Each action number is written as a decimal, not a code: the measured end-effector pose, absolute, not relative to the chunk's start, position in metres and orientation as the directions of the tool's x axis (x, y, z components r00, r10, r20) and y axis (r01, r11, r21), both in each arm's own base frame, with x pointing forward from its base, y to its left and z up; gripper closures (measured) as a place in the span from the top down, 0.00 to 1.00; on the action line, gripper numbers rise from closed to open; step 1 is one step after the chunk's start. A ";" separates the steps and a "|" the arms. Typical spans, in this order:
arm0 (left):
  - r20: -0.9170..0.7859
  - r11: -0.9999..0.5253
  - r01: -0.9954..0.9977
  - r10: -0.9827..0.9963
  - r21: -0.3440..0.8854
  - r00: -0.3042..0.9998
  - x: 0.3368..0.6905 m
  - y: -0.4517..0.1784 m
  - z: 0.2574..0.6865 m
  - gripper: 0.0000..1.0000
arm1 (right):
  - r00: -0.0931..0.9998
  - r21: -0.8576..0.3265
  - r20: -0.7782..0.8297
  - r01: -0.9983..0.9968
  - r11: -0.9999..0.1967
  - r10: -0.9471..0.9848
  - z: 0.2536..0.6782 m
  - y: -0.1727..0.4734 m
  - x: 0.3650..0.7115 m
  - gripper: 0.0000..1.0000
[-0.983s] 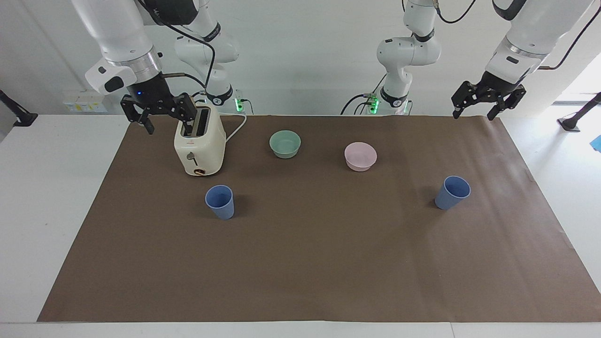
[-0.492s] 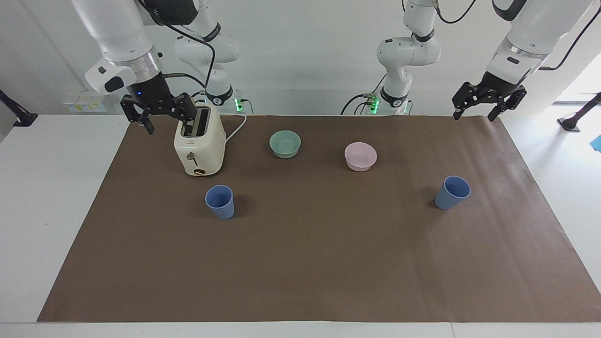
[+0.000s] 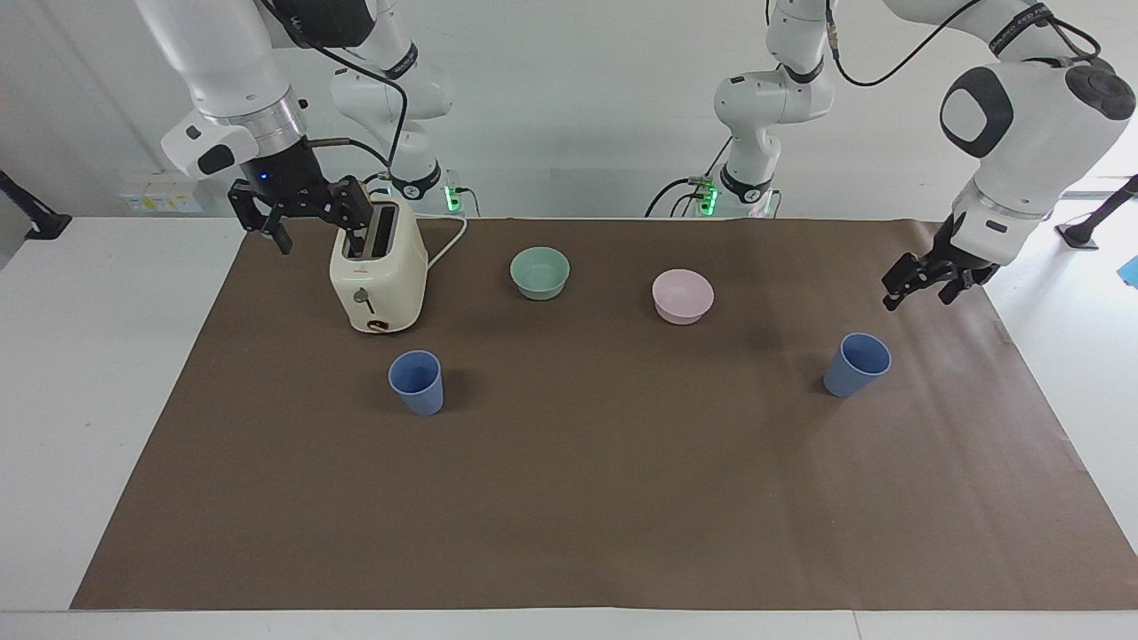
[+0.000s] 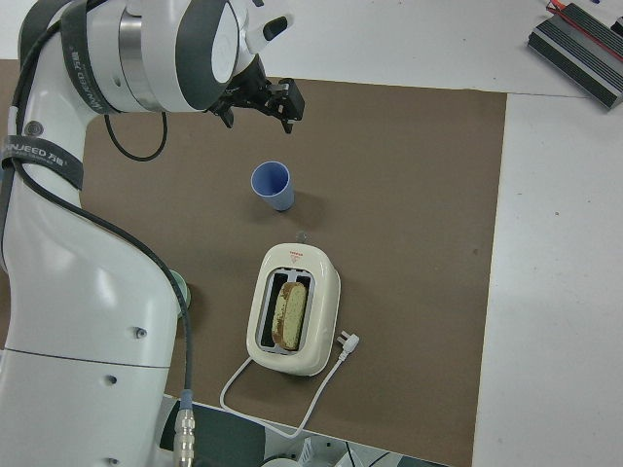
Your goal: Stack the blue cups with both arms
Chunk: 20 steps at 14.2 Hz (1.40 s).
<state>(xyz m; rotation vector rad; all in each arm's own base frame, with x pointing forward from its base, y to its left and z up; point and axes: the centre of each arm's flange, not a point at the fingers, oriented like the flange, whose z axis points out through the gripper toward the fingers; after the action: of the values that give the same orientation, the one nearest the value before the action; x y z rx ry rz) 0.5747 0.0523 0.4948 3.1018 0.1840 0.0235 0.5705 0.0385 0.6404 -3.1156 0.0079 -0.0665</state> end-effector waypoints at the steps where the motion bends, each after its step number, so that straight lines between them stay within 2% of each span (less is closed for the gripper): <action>1: 0.008 -0.992 0.124 0.124 0.035 0.992 0.577 0.056 0.480 1.00 | 0.999 -0.025 0.043 -0.005 -1.000 -0.006 0.640 0.038 0.570 1.00; 6: -0.026 -0.990 0.134 0.133 0.031 0.991 0.583 0.059 0.406 1.00 | 0.999 -0.025 0.043 -0.005 -1.000 -0.006 0.640 0.038 0.570 1.00; 11: -0.045 -0.991 0.129 0.127 0.031 0.991 0.573 0.054 0.375 1.00 | 0.999 -0.025 0.043 -0.005 -1.000 -0.006 0.640 0.038 0.570 1.00; 18: -0.027 -0.991 0.131 0.130 0.031 0.991 0.573 0.052 0.373 0.16 | 0.999 -0.025 0.043 -0.005 -1.000 -0.006 0.640 0.038 0.570 1.00; 19: -0.017 -0.991 0.129 0.128 0.032 0.992 0.575 0.051 0.377 0.06 | 0.999 -0.025 0.043 -0.005 -1.000 -0.006 0.640 0.038 0.570 1.00; 20: -0.005 -0.991 0.129 0.129 0.033 0.992 0.579 0.049 0.382 0.04 | 0.999 -0.025 0.043 -0.005 -1.000 -0.006 0.640 0.038 0.570 1.00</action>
<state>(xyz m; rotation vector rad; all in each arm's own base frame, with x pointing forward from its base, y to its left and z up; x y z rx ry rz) 0.5787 0.0489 0.3816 3.1021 0.2011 -0.0041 0.5705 0.0384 0.6404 -3.1156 0.0079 -0.0665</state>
